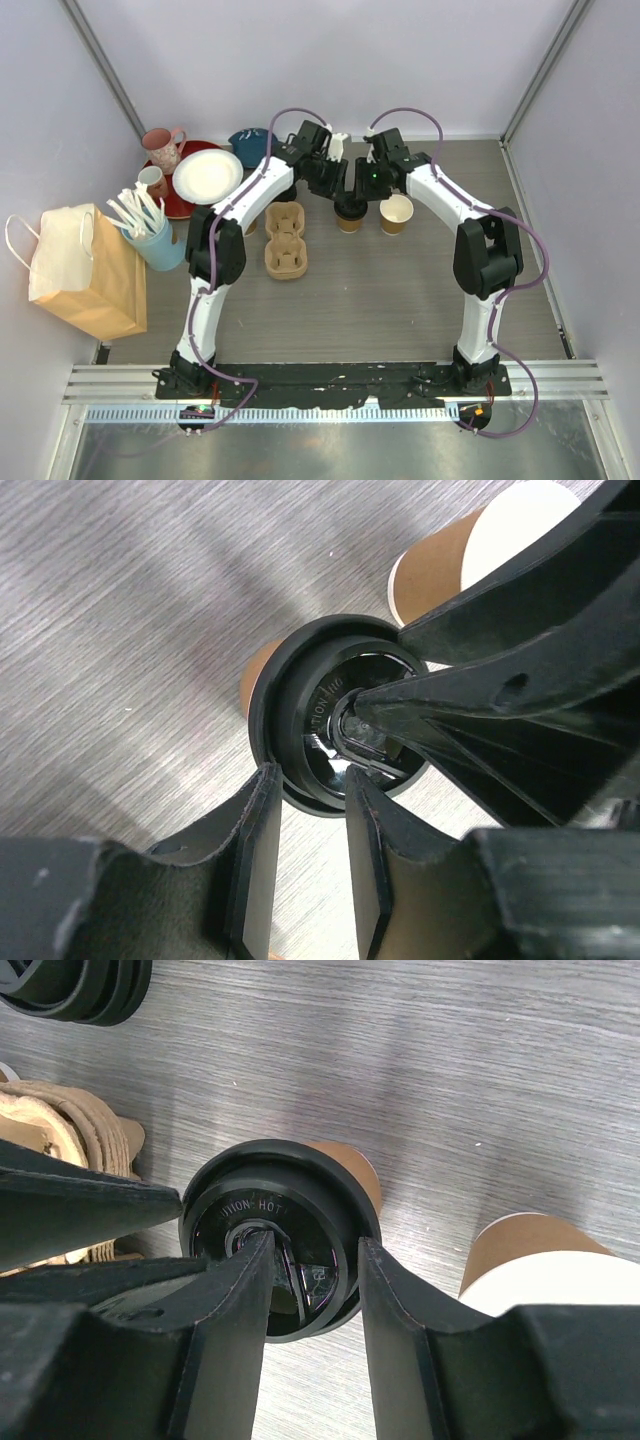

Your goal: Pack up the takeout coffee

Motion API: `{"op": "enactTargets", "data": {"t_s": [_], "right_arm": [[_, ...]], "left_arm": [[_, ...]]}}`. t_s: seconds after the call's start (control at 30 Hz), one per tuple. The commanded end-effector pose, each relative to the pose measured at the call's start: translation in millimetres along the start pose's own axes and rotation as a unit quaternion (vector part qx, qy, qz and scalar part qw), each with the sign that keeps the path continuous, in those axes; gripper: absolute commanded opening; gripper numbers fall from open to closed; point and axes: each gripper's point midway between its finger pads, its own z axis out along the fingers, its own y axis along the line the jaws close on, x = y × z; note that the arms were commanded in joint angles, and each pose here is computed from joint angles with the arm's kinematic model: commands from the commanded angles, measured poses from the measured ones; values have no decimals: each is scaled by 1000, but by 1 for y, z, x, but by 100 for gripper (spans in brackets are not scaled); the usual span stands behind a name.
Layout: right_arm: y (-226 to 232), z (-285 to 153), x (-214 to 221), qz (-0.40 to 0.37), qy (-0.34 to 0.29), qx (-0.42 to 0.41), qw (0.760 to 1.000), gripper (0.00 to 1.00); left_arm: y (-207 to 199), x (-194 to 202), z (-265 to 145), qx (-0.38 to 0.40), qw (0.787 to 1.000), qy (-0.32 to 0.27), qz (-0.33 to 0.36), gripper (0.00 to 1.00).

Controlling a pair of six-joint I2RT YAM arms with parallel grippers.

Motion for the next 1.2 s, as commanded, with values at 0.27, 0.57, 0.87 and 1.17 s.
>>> {"op": "enactTargets", "data": {"t_s": [0.27,0.57,0.87,1.17], "right_arm": [[4,-6,4,-9,-2,-4,1000,44],[-8,4,36,8,19,4,1000,43],[-17,16,55,10,35,10,999,42],[-9,15,41,-21,23,-9,999,42]], "left_arm": [[4,19,24,12,999,21,-24,28],[17,60,41,3,997,65,-49,26],[12,86,46,2,996,84,-42,26],[-4,82,20,20,996,81,-33,26]]}}
